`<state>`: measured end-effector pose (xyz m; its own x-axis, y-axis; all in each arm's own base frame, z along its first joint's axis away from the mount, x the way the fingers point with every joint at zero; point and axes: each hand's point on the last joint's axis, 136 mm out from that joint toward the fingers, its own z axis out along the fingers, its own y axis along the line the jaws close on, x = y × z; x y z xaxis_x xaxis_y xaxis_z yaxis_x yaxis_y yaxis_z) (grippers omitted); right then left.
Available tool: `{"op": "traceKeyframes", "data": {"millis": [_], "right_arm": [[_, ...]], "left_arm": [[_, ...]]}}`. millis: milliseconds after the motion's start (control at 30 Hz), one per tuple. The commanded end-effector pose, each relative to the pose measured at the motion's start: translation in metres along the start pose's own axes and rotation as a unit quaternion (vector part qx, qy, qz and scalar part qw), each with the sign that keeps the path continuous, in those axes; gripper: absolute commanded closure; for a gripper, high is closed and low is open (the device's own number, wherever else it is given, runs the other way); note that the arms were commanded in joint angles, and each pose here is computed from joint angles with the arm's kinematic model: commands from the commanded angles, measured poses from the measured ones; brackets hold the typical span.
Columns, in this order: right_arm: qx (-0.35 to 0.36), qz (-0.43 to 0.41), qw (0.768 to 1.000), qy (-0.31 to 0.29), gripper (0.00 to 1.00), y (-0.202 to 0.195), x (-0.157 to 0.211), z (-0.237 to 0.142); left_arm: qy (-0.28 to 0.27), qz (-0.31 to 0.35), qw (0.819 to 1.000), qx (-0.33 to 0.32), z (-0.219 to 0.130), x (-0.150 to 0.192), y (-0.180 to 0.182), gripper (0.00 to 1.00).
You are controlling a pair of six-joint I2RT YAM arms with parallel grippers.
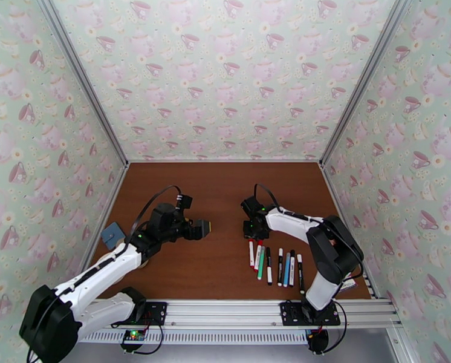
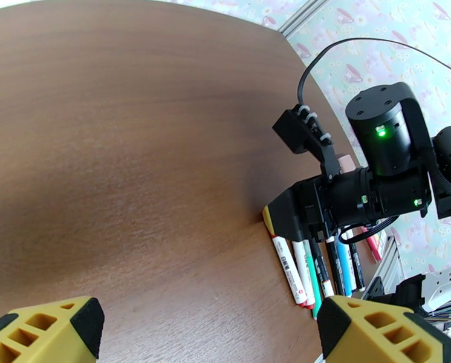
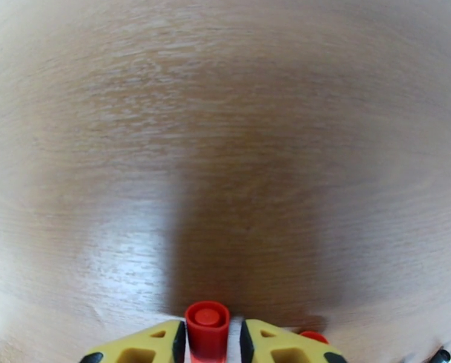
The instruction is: Open the pen caps
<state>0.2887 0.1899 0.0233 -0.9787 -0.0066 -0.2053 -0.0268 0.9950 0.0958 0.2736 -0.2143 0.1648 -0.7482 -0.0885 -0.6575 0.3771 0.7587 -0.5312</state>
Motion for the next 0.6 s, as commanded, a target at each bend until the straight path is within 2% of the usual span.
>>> {"op": "traceKeyframes", "data": {"millis": [0, 300, 567], "right_arm": [[0.011, 0.003, 1.000, -0.006, 0.72, 0.002, -0.001, 0.002], [0.015, 0.002, 1.000, -0.006, 0.71, 0.007, -0.001, 0.005], [-0.003, 0.006, 1.000, -0.025, 0.78, 0.014, -0.006, -0.003]], "left_arm": [[-0.012, -0.006, 1.000, 0.013, 0.001, -0.003, -0.004, 0.00], [-0.017, -0.015, 1.000, 0.018, 0.001, -0.005, -0.006, 0.00], [-0.017, -0.030, 0.999, 0.042, 0.000, -0.003, -0.013, 0.00]]}}
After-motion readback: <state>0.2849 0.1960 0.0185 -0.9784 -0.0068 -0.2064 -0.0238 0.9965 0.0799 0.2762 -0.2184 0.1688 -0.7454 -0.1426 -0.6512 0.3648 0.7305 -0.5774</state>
